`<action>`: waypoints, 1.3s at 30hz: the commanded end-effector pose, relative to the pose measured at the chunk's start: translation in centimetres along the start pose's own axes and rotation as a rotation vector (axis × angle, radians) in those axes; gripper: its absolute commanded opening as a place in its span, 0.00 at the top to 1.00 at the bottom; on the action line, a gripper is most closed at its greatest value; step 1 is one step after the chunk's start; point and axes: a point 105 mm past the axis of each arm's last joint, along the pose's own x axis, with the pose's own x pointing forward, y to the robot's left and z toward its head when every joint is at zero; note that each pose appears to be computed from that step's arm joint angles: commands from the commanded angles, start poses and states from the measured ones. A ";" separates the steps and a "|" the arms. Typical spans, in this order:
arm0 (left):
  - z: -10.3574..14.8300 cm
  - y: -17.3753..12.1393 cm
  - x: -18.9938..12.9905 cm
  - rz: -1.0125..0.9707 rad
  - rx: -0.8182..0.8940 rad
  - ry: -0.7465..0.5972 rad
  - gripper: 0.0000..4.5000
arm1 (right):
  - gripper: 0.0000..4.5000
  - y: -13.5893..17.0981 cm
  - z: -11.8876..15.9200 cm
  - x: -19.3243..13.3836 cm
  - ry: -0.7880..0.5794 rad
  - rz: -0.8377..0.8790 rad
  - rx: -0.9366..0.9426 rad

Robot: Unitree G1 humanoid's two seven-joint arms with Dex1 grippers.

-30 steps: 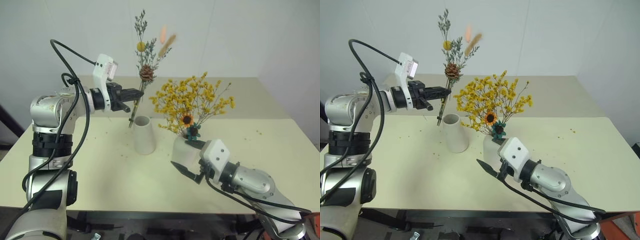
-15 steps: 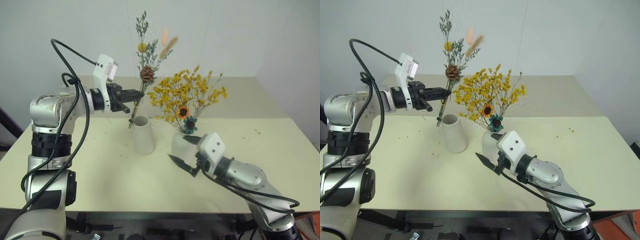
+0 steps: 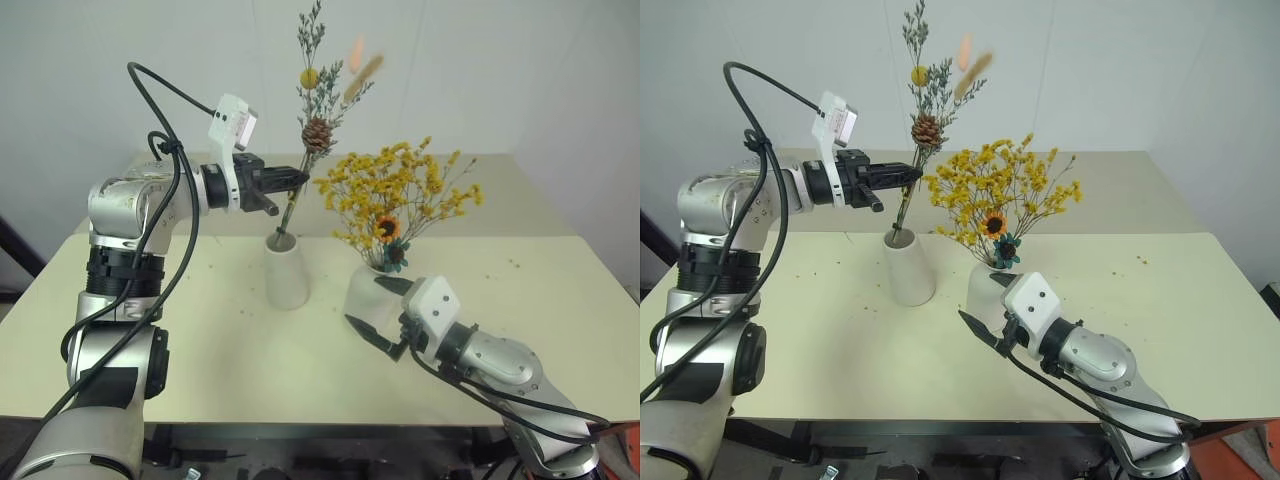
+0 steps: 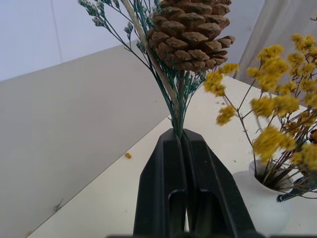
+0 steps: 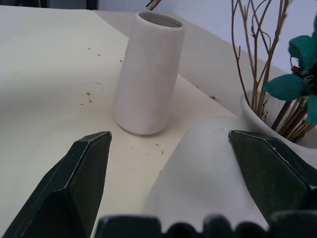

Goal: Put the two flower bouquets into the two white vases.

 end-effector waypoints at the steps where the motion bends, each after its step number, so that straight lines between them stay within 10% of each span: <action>1: 1.8 -0.3 -0.2 -0.006 0.067 -0.041 0.99 | 0.00 -0.3 0.5 0.0 -0.005 -0.028 -0.013; 39: -0.5 -0.9 -1.8 -0.030 0.173 -0.319 0.99 | 0.00 0.2 1.3 1.1 -0.043 -0.035 0.014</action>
